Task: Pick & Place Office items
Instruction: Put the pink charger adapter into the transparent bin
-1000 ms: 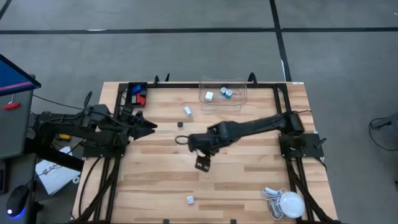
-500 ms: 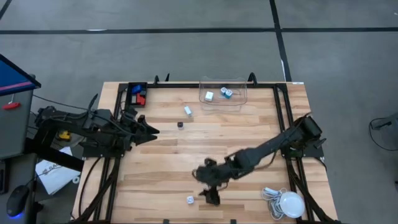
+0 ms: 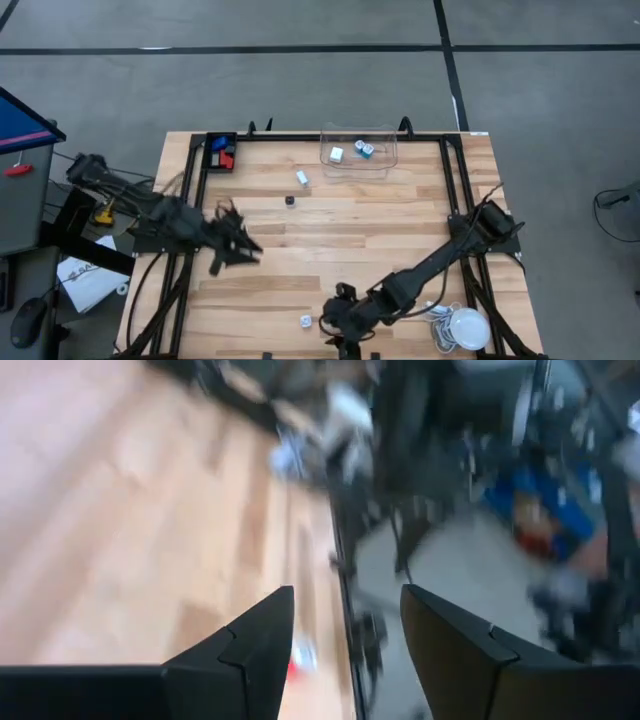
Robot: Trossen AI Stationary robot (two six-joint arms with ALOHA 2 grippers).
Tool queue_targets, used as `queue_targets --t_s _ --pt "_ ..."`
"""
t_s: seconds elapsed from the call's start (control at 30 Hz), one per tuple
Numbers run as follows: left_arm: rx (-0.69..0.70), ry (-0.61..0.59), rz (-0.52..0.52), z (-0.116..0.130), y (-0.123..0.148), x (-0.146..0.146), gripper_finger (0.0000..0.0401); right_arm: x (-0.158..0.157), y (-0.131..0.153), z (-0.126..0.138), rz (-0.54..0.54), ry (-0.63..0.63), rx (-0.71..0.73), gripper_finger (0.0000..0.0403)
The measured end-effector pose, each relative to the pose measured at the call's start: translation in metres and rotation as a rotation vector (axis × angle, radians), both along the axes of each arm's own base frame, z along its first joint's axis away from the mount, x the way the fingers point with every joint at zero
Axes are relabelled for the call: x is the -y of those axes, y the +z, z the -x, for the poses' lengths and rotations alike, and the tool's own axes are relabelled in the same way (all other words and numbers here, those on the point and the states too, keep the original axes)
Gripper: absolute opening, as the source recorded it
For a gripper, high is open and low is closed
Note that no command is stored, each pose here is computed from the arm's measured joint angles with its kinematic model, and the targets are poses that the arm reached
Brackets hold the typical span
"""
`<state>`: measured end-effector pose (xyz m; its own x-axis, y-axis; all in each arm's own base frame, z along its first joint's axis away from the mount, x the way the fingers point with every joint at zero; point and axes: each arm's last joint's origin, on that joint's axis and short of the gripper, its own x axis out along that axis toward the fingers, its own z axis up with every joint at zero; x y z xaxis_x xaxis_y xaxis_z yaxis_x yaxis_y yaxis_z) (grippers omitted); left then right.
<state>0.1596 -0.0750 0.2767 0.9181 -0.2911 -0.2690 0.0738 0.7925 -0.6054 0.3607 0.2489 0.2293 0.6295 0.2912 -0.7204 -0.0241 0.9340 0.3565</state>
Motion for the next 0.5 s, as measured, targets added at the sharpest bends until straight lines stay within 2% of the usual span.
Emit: queue_targets --t_s 0.13,0.3,0.5 --pt "-0.078 -0.105 -0.053 -0.008 -0.021 0.040 0.0182 -0.009 0.013 0.012 -0.033 -0.106 0.034 0.0268" --pt "-0.098 -0.149 -0.139 -0.014 -0.050 0.090 0.0182 -0.018 0.031 0.027 -0.108 -0.253 0.088 0.0268" --pt "-0.100 -0.221 -0.364 -0.032 -0.067 0.147 0.0182 -0.020 0.057 0.042 -0.183 -0.437 0.209 0.0268"
